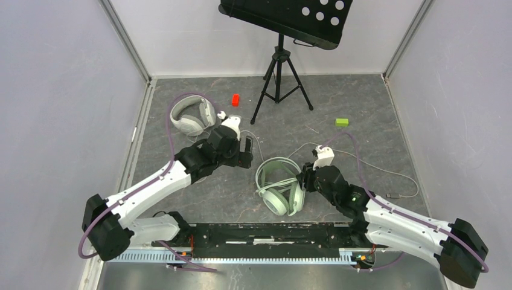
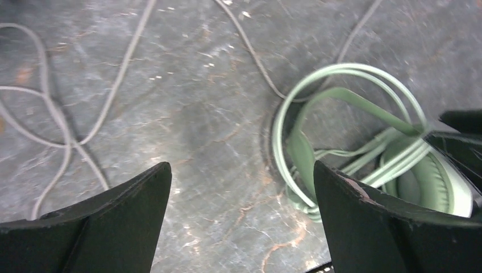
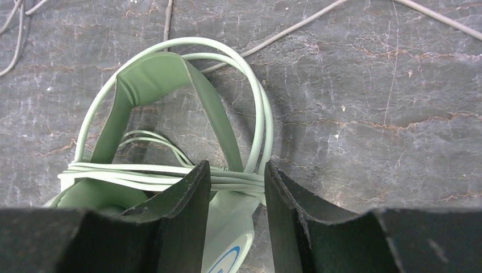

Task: Wrap the headphones
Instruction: Pick up the headphones from the center of the board.

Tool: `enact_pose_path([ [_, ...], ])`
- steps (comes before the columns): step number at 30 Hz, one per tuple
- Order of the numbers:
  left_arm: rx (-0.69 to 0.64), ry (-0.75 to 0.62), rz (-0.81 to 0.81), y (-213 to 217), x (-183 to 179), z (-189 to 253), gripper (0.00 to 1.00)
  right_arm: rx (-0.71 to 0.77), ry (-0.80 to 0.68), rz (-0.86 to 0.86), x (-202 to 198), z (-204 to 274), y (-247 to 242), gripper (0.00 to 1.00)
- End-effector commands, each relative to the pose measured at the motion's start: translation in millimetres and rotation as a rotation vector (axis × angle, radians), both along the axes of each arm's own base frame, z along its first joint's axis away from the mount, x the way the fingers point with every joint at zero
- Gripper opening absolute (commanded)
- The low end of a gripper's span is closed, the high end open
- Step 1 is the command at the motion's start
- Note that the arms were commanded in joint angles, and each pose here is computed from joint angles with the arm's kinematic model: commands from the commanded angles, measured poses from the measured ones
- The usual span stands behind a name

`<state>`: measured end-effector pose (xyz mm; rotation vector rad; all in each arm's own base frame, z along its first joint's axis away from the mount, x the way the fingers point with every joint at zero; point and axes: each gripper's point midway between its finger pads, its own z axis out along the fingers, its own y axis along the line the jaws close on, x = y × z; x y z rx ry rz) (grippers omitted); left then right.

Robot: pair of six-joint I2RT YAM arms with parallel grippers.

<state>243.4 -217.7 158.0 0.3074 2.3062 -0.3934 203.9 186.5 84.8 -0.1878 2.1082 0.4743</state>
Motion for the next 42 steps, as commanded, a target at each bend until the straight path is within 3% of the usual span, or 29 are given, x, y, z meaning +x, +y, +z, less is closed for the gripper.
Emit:
enact_pose_path([
  [1, 0.071, -0.072, 0.150, 37.1, 16.5, 6.4, 1.00, 0.071, 0.050, -0.029, -6.6, -7.2, 2.8, 0.45],
  [9, 0.072, -0.057, 0.220, 48.0, 21.1, 2.7, 0.99, 0.252, 0.109, -0.061, -20.2, -15.1, 7.3, 0.42],
  [15, 0.014, -0.153, 0.528, 106.6, 68.2, 41.5, 1.00, 0.258, -0.046, -0.162, 0.9, 32.8, -12.2, 0.51],
  [20, 0.029, -0.180, 0.710, 172.2, 101.6, 75.1, 1.00, 0.269, -0.211, -0.080, 5.4, 78.8, -10.6, 0.54],
  [27, -0.166, -0.141, 0.920, 223.1, 138.0, 58.3, 0.97, 0.176, -0.328, 0.039, 4.8, 106.4, -6.2, 0.54],
  [30, -0.075, -0.115, 0.788, 218.7, 165.6, 57.9, 0.90, 0.160, -0.318, 0.081, 1.5, 110.3, -1.1, 0.54],
  [34, -0.001, -0.069, 0.580, 197.9, 198.5, 52.4, 0.90, 0.148, -0.300, 0.109, -1.6, 105.4, 2.0, 0.54],
  [42, 0.114, 0.005, 0.502, 182.9, 241.2, 19.8, 0.93, 0.144, -0.272, 0.171, -6.7, 93.0, 12.9, 0.54],
])
